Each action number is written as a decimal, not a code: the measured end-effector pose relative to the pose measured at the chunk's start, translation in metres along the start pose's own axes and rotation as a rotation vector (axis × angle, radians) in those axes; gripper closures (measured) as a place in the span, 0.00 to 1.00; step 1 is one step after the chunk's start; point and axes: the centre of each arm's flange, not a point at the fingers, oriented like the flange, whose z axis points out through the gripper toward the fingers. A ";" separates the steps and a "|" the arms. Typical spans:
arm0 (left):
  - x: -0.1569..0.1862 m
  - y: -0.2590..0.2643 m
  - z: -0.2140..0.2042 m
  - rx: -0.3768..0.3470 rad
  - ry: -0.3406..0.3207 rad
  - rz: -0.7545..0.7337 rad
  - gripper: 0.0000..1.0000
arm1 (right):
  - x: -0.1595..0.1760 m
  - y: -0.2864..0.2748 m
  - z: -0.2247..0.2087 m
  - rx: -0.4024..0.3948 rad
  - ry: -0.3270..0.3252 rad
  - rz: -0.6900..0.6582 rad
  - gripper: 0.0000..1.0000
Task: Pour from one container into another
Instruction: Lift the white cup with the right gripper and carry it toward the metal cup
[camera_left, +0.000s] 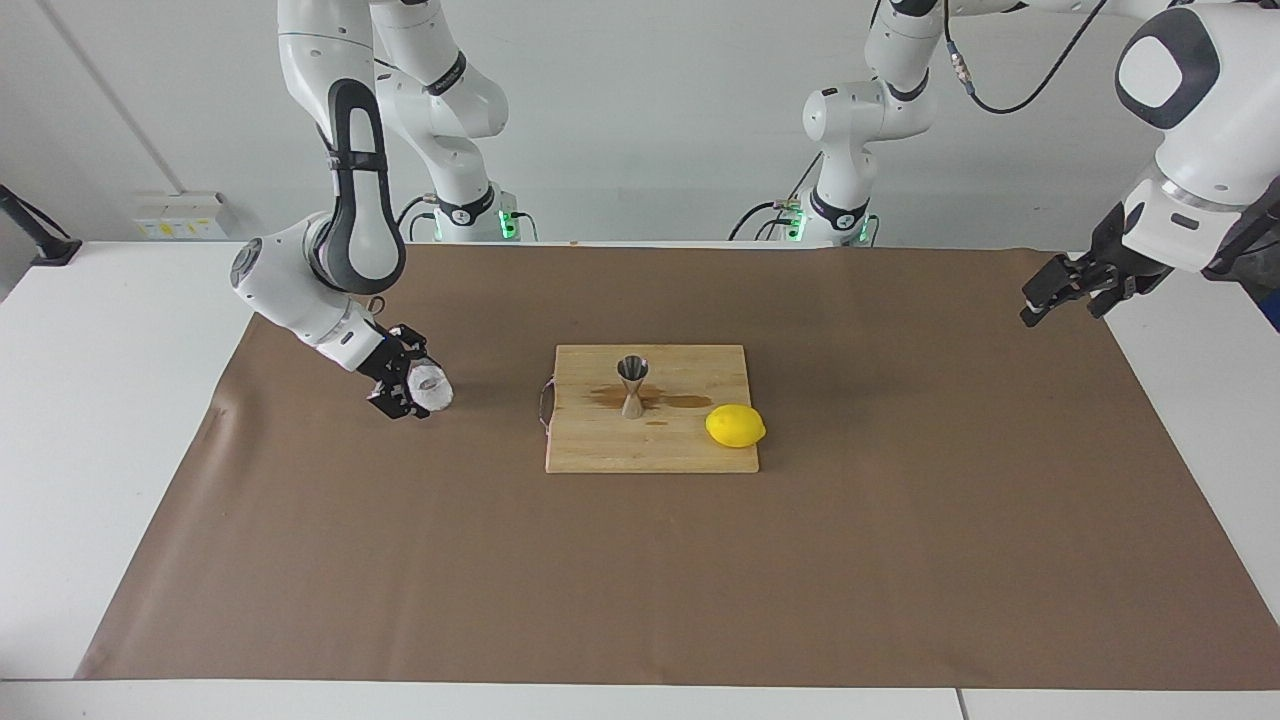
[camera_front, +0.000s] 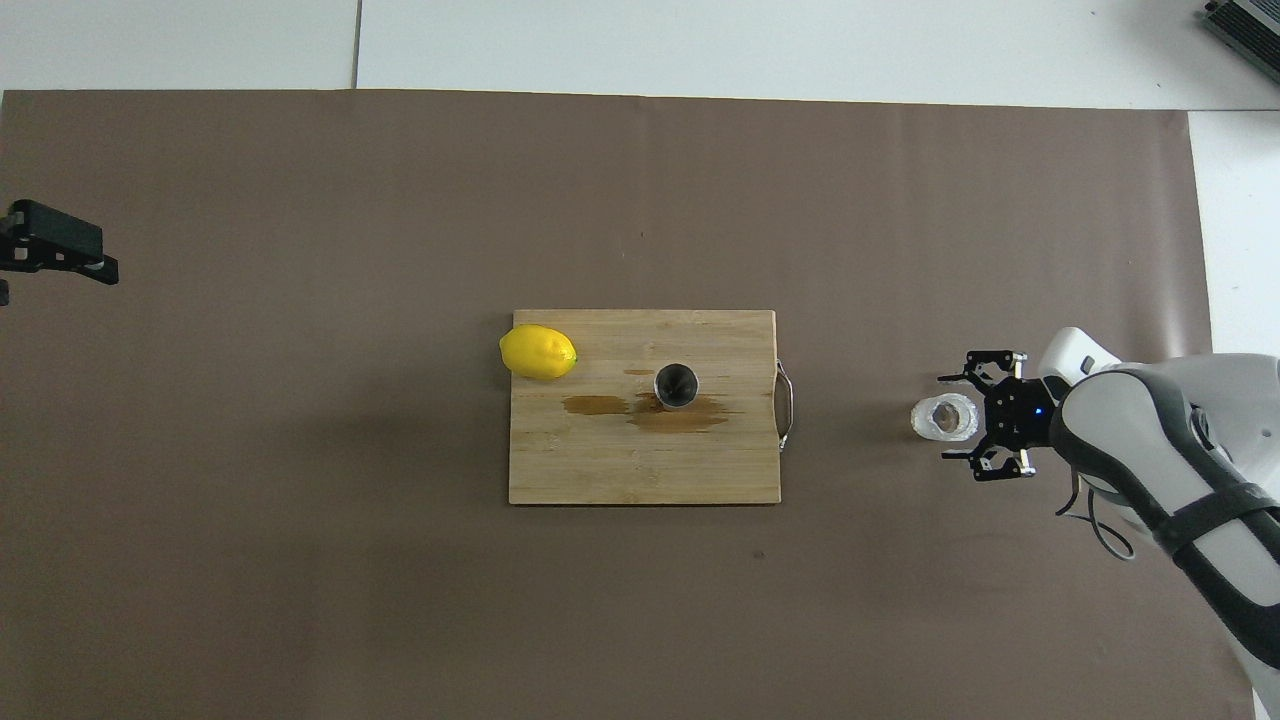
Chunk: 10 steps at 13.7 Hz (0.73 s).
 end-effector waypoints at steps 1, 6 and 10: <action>-0.003 0.003 -0.003 0.001 0.002 0.007 0.00 | -0.001 -0.002 0.002 -0.002 0.009 -0.003 0.03; -0.028 0.034 0.001 0.010 -0.020 0.066 0.00 | -0.001 -0.002 0.004 -0.001 0.012 -0.004 0.49; -0.044 0.056 0.002 0.015 -0.027 0.109 0.00 | 0.000 0.000 0.002 -0.006 0.011 -0.007 0.49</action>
